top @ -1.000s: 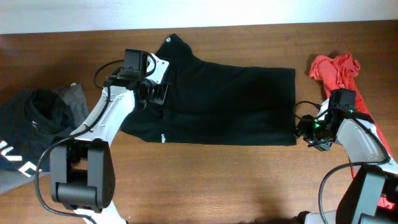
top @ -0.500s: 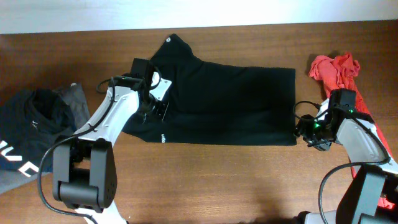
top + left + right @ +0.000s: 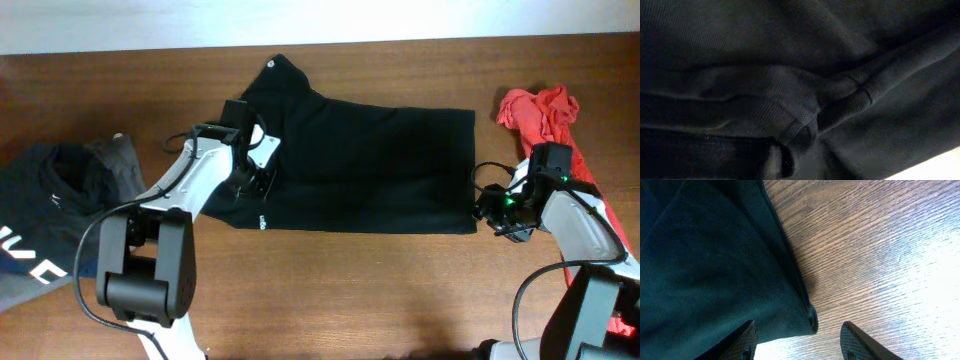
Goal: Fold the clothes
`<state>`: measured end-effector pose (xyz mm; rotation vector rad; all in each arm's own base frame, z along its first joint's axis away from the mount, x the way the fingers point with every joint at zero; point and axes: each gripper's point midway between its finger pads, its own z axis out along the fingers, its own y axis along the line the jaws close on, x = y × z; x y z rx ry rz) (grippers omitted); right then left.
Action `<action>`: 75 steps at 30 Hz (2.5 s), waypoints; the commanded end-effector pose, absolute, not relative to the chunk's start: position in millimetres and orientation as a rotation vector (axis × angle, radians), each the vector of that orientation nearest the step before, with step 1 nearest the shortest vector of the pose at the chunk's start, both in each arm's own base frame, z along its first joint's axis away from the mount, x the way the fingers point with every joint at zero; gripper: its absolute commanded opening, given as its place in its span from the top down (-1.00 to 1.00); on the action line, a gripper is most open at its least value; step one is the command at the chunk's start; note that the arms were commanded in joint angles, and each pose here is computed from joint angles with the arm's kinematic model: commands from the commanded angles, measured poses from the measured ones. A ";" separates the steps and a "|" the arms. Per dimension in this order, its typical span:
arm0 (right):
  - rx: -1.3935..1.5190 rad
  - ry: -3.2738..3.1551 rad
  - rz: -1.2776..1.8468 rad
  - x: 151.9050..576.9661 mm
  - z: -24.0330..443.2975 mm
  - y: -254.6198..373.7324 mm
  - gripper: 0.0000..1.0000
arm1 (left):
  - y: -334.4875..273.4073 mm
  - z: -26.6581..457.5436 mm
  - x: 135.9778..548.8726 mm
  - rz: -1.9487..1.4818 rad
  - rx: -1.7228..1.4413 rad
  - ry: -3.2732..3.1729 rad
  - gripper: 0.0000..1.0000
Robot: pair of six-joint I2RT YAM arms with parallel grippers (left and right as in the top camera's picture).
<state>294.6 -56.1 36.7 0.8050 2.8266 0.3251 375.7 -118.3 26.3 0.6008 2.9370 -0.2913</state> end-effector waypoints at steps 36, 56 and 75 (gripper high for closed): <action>0.799 2.782 0.328 302.3 48.3 -59.5 -0.16 | -175.8 48.7 457.5 -0.277 0.780 2.571 0.53; 0.799 2.782 0.328 302.3 48.3 -59.5 -0.16 | -96.4 70.2 432.4 -0.112 0.583 2.809 1.00; 0.795 2.775 0.336 304.3 48.9 -58.9 -0.16 | -93.1 34.0 449.7 -0.102 0.550 2.704 0.99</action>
